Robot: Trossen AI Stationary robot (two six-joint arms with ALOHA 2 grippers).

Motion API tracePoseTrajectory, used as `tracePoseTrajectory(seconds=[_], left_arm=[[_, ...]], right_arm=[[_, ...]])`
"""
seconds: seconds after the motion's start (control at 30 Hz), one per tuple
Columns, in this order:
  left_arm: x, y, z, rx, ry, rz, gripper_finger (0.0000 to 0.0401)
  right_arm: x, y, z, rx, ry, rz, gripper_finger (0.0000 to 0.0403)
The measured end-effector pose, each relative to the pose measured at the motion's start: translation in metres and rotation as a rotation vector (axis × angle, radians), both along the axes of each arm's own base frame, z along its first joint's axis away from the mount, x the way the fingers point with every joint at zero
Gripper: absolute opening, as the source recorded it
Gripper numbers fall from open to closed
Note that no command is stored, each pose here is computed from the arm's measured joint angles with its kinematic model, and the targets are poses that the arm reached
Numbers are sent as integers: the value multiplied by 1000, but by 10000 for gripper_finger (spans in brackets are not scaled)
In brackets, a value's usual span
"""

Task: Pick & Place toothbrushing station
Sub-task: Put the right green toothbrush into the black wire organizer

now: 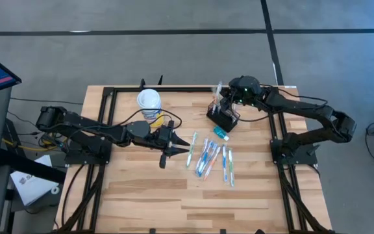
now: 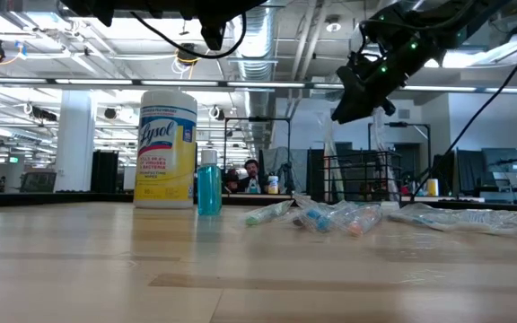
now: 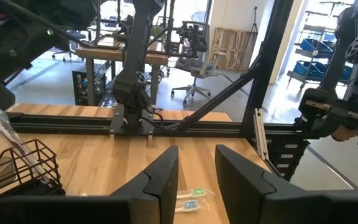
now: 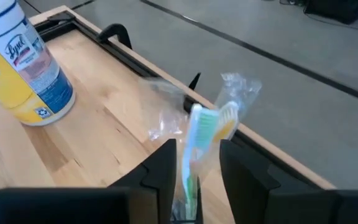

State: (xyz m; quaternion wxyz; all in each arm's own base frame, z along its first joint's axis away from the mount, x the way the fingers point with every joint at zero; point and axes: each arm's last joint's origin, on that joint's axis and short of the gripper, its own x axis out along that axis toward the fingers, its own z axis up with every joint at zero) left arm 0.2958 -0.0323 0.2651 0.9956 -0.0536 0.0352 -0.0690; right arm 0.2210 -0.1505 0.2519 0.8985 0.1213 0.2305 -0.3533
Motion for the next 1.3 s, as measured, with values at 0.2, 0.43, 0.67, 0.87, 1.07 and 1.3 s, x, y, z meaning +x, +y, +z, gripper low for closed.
tracePoseTrajectory(seconds=[0.2, 0.43, 0.67, 0.87, 1.07, 1.3], left_arm=[[0, 0, 0, 0, 1, 0, 102], [0, 0, -1, 0, 8, 0, 102], [0, 0, -1, 1, 8, 0, 102], [0, 0, -1, 1, 11, 0, 102], [0, 0, -2, 0, 16, 0, 102], [0, 0, -2, -1, 17, 0, 102]], right_arm=[[1, 0, 18, 28, 55, 5, 133], [1, 10, 33, 95, 160, 40, 134], [3, 36, 49, 174, 286, 122, 125], [3, 64, 53, 269, 375, 165, 123], [-1, 95, 47, 384, 481, 169, 122], [0, 141, 43, 483, 504, 169, 121]])
